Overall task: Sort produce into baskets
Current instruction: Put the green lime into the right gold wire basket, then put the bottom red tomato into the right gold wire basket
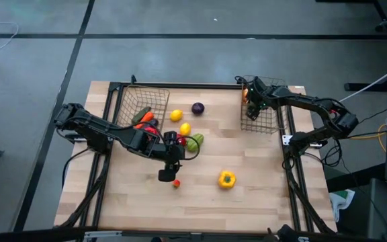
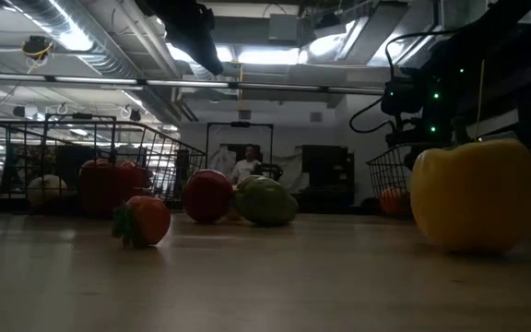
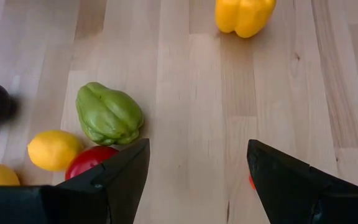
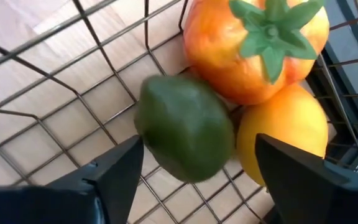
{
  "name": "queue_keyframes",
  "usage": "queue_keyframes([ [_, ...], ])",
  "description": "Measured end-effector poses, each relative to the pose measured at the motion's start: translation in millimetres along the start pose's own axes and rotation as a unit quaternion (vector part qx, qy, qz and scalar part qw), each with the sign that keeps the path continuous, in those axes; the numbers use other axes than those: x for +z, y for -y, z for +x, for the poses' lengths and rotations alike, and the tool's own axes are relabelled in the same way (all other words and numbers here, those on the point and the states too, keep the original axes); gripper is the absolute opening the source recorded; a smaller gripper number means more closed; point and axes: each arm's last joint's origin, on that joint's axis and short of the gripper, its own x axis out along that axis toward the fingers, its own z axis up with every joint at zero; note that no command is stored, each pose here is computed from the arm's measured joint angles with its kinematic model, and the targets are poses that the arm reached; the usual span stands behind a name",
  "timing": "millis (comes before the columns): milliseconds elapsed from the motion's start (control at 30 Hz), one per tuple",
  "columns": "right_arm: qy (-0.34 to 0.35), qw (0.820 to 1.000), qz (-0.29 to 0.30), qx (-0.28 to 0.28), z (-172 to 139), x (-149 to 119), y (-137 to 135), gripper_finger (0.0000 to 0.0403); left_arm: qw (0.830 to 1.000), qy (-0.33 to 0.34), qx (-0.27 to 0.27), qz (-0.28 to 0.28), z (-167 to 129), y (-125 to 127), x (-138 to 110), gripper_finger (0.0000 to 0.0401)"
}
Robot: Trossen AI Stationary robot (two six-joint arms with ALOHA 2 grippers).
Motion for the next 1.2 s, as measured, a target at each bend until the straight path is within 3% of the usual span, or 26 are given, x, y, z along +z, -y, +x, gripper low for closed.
queue_keyframes([
  [800, -0.007, 1.0, -0.019, 0.002, 0, -2, 0, 0.0315, 1.0, 0.004, 0.003, -0.003, 0, 0, 1, 0.0266],
  [1200, 0.035, 0.999, -0.034, -0.023, -28, -6, 6, 0.0315, 0.998, 0.052, 0.029, -0.029, 1, -8, 11, 0.0266],
])
